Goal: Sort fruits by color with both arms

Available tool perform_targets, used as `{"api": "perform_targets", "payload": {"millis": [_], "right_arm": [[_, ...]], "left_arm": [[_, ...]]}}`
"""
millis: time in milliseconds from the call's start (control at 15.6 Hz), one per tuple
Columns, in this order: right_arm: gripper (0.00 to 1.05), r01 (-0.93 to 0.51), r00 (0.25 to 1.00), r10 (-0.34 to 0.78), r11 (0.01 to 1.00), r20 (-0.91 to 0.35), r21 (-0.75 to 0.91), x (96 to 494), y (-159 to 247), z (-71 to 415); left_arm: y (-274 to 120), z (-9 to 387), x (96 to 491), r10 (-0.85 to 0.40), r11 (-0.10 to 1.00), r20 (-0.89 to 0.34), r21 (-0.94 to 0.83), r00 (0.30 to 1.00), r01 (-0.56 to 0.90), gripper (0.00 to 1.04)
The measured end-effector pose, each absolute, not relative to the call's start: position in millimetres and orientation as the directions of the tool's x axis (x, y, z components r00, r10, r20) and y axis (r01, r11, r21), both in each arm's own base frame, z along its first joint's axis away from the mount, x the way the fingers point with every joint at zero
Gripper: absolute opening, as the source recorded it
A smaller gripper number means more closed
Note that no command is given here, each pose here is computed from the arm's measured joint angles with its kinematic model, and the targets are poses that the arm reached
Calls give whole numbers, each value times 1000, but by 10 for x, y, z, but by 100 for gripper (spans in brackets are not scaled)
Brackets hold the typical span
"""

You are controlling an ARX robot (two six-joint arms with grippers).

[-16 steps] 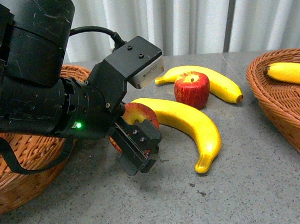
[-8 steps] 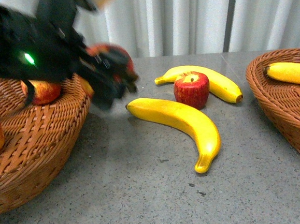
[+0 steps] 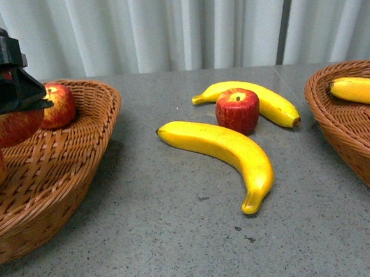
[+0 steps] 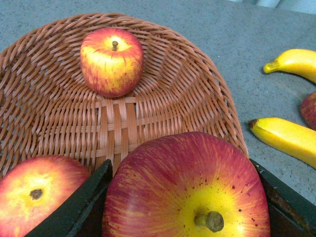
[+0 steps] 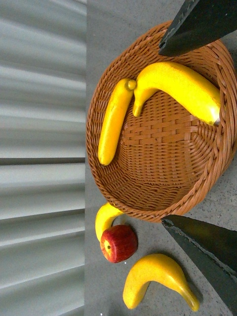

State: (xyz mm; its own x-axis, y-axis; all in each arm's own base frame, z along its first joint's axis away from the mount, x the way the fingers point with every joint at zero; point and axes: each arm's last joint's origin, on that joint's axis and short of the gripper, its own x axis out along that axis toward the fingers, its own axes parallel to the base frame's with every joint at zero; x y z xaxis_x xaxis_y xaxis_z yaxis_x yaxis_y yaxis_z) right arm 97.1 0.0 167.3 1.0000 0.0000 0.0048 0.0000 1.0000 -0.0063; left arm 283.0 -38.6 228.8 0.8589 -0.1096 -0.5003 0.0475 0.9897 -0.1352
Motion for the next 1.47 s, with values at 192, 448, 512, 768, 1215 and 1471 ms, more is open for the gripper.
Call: {"api": "perform_targets", "payload": {"millis": [192,448,512,768,1215,1471], "right_arm": [[98,0,1000,0,1000,5,-6,971,0,1673],[98,0,1000,0,1000,4,-6,972,0,1672],[98,0,1000,0,1000,4,-6,972,0,1672],[98,0,1000,0,1000,5,-6,971,0,1673],[98,0,1000,0,1000,5,-6,971,0,1673],[98,0,1000,0,1000,4,-6,972,0,1672]], "left_arm": [[-521,2367,2806,-157,987,-472,-112,868,118,98],[-1024,2820,3143,-330,940,-326,-22,886,342,98],[-1173,2810,3286,-388,911,-340,-1,857,412,98],[-1699,2449,3901,-493,816,-448,62,746,575,98],[-2269,2119,4193,-591,696,-489,93,642,712,98],[-2343,1737,4317,-575,688,-547,79,608,722,98]]}}
